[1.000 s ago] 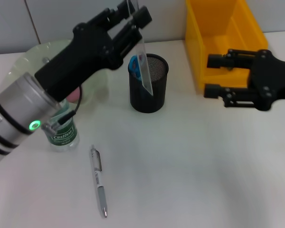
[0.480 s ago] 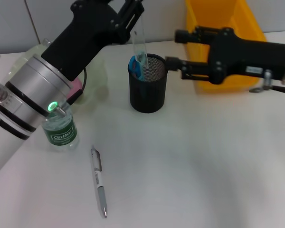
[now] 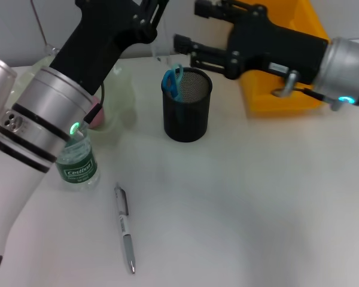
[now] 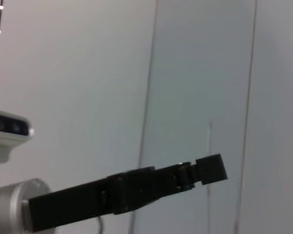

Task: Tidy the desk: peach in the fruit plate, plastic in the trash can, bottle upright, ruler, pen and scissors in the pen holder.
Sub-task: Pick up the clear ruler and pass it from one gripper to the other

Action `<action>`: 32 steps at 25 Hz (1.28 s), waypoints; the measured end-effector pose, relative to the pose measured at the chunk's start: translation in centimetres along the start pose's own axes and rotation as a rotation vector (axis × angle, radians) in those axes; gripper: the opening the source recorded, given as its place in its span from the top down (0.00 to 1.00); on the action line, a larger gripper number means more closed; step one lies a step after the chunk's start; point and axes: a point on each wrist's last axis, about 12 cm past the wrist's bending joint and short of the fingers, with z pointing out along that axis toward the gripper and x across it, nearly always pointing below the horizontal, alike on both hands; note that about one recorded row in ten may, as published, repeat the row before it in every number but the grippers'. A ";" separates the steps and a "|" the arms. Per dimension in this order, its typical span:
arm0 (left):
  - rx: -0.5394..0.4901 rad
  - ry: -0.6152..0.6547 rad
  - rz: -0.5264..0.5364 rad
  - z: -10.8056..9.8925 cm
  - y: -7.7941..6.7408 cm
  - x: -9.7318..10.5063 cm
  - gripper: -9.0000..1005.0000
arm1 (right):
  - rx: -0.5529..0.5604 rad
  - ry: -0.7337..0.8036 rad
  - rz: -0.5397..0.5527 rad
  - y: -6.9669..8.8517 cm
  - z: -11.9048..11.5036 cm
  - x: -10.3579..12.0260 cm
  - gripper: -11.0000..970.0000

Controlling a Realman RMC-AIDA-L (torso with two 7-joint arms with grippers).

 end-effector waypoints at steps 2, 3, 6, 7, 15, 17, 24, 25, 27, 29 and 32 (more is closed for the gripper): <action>-0.020 -0.001 0.006 0.1 0.1 0.0 0.60 | 0.032 0.001 -0.028 0.6 1.4 0.4 0.26; -0.026 -0.001 0.010 0.1 0.1 0.1 0.60 | 0.032 0.001 -0.028 0.6 1.4 0.4 0.26; -0.034 0.002 0.014 0.2 0.1 0.2 0.60 | 0.053 0.003 -0.061 1.3 2.6 0.7 0.26; -0.039 0.004 0.010 0.3 0.2 0.3 0.60 | 0.061 0.000 -0.069 1.5 3.0 0.7 0.26; -0.043 0.002 0.007 0.3 0.3 0.3 0.60 | 0.110 -0.050 -0.058 2.3 4.0 0.9 0.26; -0.043 0.001 0.007 0.3 0.3 0.3 0.60 | 0.118 -0.045 -0.061 2.3 4.0 1.1 0.26; -0.037 -0.010 0.006 0.2 0.2 0.3 0.60 | 0.121 -0.023 -0.056 2.5 4.2 1.5 0.26; -0.033 -0.016 0.007 0.2 0.1 0.2 0.60 | 0.120 -0.020 -0.055 2.6 4.2 1.6 0.26; -0.029 -0.025 0.009 0.1 0.1 0.2 0.60 | 0.120 -0.009 -0.048 2.7 4.3 1.8 0.26; -0.028 -0.029 0.010 0.0 0.1 0.1 0.60 | 0.123 -0.008 -0.045 2.7 4.3 1.8 0.26; -0.028 -0.034 0.011 -0.2 0.1 0.2 0.60 | 0.133 -0.019 -0.016 2.8 4.3 1.9 0.26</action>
